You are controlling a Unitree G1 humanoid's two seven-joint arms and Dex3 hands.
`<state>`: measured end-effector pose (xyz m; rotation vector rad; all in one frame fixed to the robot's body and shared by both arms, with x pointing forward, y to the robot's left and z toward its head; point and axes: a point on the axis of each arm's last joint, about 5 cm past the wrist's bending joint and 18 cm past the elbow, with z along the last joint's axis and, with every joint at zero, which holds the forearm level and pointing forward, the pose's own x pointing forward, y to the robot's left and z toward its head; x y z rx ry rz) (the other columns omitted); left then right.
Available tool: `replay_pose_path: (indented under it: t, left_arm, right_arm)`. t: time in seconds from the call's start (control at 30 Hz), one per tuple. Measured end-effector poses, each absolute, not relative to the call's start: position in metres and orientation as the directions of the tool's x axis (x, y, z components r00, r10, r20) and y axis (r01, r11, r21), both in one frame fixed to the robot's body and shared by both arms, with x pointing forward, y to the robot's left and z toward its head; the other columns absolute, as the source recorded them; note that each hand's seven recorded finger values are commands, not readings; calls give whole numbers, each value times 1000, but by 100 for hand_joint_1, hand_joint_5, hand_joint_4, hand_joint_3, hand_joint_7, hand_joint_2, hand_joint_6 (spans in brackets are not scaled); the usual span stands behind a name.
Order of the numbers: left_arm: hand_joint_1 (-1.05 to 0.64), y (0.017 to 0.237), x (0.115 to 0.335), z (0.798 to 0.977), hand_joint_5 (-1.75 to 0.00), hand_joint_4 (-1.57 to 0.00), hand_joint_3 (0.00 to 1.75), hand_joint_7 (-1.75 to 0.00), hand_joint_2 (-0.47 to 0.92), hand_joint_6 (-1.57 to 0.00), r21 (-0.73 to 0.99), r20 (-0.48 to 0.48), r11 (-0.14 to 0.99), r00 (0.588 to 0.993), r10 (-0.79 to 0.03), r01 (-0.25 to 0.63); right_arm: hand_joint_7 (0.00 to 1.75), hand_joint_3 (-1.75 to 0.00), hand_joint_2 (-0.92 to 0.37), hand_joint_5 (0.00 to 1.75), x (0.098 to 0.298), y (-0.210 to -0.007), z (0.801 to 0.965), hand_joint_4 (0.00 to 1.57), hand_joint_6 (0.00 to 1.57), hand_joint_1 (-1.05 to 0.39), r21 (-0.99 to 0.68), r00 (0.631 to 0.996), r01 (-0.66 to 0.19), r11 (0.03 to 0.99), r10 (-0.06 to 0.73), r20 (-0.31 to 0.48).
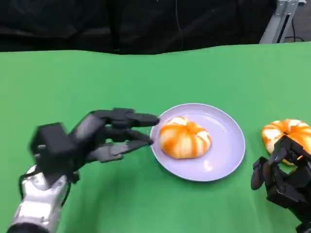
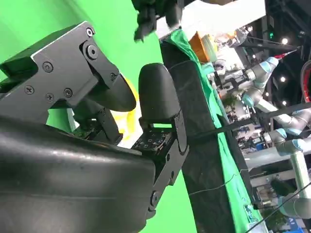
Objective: Grasp the bread from the table and place it into the plate.
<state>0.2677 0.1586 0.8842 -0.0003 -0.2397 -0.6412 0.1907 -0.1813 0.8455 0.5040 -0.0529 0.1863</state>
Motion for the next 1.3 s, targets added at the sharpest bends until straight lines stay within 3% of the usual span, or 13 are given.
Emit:
replay_pose_path:
  t: [0.1, 0.13, 0.2, 0.27, 0.4, 0.57, 0.77, 0.8, 0.9, 1.07, 1.17, 1.3]
  left_arm:
    - [-12, 172, 262, 880, -149, -90, 130, -110, 46, -100, -11, 240, 803, 782, -576, 595]
    - [-12, 177, 259, 879, -152, -92, 137, -120, 43, -99, -46, 243, 802, 785, -569, 596]
    - [-10, 187, 253, 875, -163, -94, 141, -140, 45, -95, -105, 233, 803, 800, -554, 587]
    - [-11, 196, 248, 869, -169, -94, 123, -150, 55, -93, -188, 230, 786, 804, -548, 589]
    - [-15, 213, 239, 854, -174, -89, 104, -158, 66, -86, -399, 265, 681, 789, -555, 613]
    - [-14, 228, 230, 834, -175, -87, 98, -166, 62, -83, -568, 264, 553, 771, -579, 610]
    - [-15, 232, 226, 819, -175, -82, 91, -163, 57, -83, -722, 258, 402, 758, -600, 564]
    - [-16, 233, 226, 818, -175, -81, 80, -158, 61, -85, -729, 255, 395, 758, -600, 559]
    - [-16, 233, 226, 814, -175, -80, 68, -155, 65, -85, -750, 235, 384, 760, -606, 539]
    - [-18, 233, 225, 809, -175, -82, 58, -143, 70, -89, -771, 210, 378, 766, -608, 512]
    - [-17, 233, 226, 809, -175, -82, 58, -147, 72, -89, -768, 194, 388, 762, -619, 510]
    - [-19, 234, 227, 809, -175, -81, 52, -140, 74, -91, -757, 193, 393, 754, -628, 522]
  right_arm:
    - [170, -145, -44, 175, 191, -182, 846, 92, 76, -6, 475, 982, -190, 859, 164, 96]
    - [170, -146, -44, 175, 191, -182, 846, 92, 76, -6, 475, 981, -192, 859, 165, 98]
    - [170, -146, -44, 175, 191, -182, 846, 92, 76, -6, 474, 981, -192, 859, 165, 98]
    - [170, -146, -44, 175, 191, -182, 846, 93, 77, -6, 475, 982, -191, 859, 164, 97]
    - [170, -147, -44, 175, 191, -182, 846, 93, 77, -5, 474, 982, -191, 859, 164, 97]
    - [170, -146, -44, 175, 191, -183, 846, 93, 77, -5, 475, 981, -194, 859, 167, 98]
    - [169, -146, -44, 175, 191, -183, 845, 92, 76, -5, 475, 981, -192, 859, 166, 97]
    - [169, -146, -44, 175, 191, -183, 845, 92, 76, -5, 475, 981, -192, 859, 166, 97]
    - [169, -146, -45, 175, 190, -183, 845, 92, 76, -5, 475, 982, -191, 859, 165, 97]
    - [169, -145, -44, 175, 190, -184, 845, 92, 76, -6, 473, 981, -196, 859, 169, 99]
    - [169, -144, -45, 175, 190, -184, 845, 92, 77, -6, 474, 980, -199, 858, 172, 99]
    - [169, -144, -45, 175, 190, -183, 845, 93, 77, -5, 474, 980, -197, 858, 171, 98]
